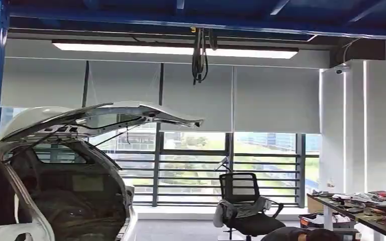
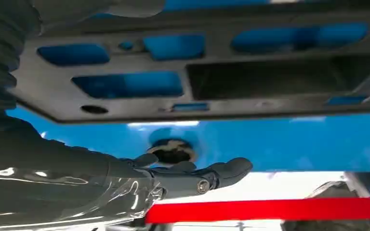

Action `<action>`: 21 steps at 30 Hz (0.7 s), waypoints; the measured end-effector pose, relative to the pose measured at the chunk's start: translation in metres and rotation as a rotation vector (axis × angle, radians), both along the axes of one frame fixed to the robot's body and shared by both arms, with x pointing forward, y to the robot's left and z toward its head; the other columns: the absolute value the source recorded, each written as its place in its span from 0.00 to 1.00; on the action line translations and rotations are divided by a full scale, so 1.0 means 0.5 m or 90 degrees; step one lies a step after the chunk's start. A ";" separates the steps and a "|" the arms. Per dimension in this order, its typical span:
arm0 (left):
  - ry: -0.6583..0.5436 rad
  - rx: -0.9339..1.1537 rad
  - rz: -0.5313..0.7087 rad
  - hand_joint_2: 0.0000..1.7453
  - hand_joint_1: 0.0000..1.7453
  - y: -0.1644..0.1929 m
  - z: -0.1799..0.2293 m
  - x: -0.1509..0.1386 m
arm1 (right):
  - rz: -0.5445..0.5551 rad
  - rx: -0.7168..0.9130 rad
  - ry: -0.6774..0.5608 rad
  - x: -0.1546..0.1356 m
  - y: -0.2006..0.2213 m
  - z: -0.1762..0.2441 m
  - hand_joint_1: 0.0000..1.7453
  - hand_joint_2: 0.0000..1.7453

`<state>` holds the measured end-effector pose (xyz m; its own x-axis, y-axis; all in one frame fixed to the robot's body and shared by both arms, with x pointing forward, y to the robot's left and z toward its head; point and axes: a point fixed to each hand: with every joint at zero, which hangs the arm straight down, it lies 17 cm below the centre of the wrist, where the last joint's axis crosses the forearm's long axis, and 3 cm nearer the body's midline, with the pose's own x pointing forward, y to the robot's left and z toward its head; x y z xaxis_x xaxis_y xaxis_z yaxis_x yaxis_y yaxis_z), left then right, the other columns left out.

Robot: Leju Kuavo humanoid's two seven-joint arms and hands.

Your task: Take the parts from the cabinet and place them on the table.

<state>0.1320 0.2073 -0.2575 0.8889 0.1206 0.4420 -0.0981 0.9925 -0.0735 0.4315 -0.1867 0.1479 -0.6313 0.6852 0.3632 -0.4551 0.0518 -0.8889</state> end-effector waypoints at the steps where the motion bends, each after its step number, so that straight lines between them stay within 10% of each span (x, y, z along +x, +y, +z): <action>1: -0.001 -0.001 0.000 0.00 0.00 -0.003 0.000 0.000 | 0.006 -0.001 0.001 -0.005 0.004 0.001 0.00 1.00; 21: 0.000 -0.011 0.006 0.00 0.00 -0.019 0.003 -0.001 | 0.063 0.003 0.048 -0.072 0.030 0.038 0.00 1.00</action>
<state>0.1316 0.1977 -0.2563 0.8880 0.1359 0.4393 -0.1070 0.9902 -0.0900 0.3954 -0.1717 0.1668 -0.6671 0.6189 0.4148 -0.5236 0.0066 -0.8520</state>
